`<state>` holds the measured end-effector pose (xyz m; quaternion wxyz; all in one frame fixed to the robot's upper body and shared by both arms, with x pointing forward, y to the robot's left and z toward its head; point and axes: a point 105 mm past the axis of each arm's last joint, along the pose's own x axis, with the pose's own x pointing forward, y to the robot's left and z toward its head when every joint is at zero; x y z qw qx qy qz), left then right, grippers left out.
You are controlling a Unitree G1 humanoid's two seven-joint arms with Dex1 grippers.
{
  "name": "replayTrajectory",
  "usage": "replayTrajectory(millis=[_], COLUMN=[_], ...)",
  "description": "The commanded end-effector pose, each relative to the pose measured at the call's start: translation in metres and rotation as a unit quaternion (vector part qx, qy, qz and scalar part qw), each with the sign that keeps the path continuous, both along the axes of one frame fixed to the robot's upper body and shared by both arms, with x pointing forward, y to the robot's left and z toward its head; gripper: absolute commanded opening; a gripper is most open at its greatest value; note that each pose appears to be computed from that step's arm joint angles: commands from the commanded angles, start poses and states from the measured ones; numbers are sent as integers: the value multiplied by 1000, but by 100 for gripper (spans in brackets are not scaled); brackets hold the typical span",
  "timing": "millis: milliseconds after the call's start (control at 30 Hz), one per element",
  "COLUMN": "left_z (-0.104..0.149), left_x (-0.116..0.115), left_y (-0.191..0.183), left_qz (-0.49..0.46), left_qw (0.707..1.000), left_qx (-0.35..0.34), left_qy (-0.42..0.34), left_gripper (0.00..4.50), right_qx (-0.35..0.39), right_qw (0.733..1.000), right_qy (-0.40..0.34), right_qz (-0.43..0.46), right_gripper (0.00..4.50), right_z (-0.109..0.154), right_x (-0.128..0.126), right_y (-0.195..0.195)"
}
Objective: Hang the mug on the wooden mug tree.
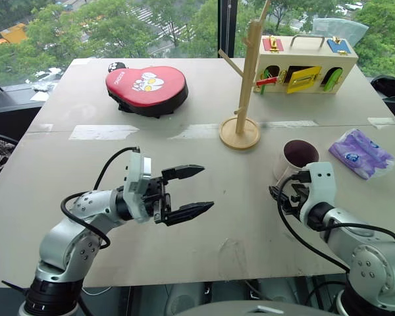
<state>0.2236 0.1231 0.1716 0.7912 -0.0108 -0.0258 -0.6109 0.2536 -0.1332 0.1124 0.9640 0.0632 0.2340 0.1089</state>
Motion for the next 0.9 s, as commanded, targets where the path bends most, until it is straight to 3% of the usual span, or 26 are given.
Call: replayTrajectory(millis=[33,433,900], left_z=[8,4,4], left_x=[-5,-6,-7], left_y=[2,3,3], left_qz=[-4,-6,-1], left_qw=[1000,1000,1000], left_qx=[0,3,1], left_qy=[-21,-16,-18], left_gripper=[450,450,450], right_qx=[-17,-109,-191], right_qw=[998,980,962], right_qy=[-35,-49,-64], right_qz=[-44,-158,-186], right_gripper=[356,356,356], right_z=[14,13,2], right_x=[6,8,16], right_y=[-6,-52,-75])
